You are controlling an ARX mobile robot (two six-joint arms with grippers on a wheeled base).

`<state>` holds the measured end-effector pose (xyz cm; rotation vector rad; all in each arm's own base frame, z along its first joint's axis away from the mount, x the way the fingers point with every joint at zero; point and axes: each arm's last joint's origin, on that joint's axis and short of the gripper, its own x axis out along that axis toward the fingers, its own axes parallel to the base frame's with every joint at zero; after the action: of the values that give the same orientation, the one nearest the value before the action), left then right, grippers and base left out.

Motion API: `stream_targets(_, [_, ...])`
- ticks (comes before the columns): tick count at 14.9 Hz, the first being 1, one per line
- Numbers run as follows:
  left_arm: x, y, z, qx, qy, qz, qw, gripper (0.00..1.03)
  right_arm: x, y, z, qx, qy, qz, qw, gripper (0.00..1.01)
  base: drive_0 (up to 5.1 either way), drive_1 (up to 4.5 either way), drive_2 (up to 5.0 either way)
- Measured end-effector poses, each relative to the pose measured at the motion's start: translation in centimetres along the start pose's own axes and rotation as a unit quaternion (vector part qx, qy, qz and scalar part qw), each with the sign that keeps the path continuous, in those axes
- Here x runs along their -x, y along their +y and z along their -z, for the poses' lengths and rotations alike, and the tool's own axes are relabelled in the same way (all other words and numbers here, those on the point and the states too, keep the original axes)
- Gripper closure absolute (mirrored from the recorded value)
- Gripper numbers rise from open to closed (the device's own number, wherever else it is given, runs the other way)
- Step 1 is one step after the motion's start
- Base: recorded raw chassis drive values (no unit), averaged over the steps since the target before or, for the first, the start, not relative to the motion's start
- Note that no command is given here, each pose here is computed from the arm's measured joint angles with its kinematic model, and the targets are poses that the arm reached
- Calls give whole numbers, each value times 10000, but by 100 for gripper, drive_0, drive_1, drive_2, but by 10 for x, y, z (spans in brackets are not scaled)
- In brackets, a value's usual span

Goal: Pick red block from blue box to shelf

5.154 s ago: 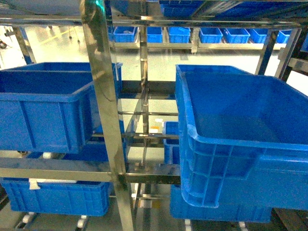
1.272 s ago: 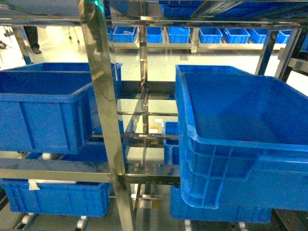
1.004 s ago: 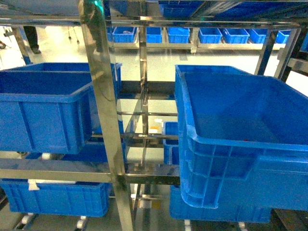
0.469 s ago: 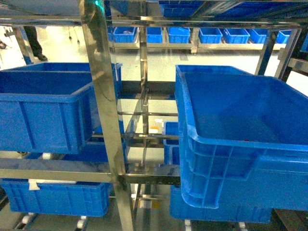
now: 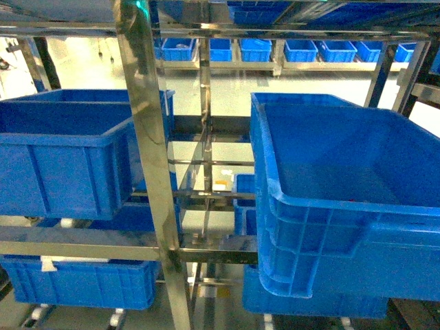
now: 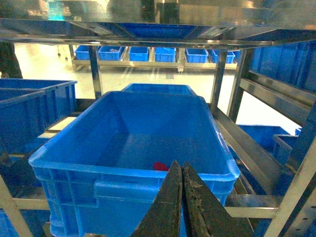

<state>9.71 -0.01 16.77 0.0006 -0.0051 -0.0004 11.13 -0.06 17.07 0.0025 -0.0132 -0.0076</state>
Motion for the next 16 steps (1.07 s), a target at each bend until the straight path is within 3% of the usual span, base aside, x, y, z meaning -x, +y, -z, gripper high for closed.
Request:
stream_targets(3, [0,0,0,0,0,-2,10000,5,4,0,1,0,17,0,10000,99,0,0,0])
stream_targets(4, [0,0,0,0,2,-2,10000,5,11,0,7,2,261,-15,9997,99,0,0,0])
stream_targets(5, [0,0,0,0,2,-2,10000,5,14,0,0,0,-72,-19,10000,99,0,0,0])
stream_targets(9, [0,0,0,0,0,0,10000,5,14,0,3,2,42,-17,10000,99,0,0,0])
stream_targets(16, [0,0,0,0,0,0,10000,5,14,0,3,2,46,-15,10000,8,0,0,0])
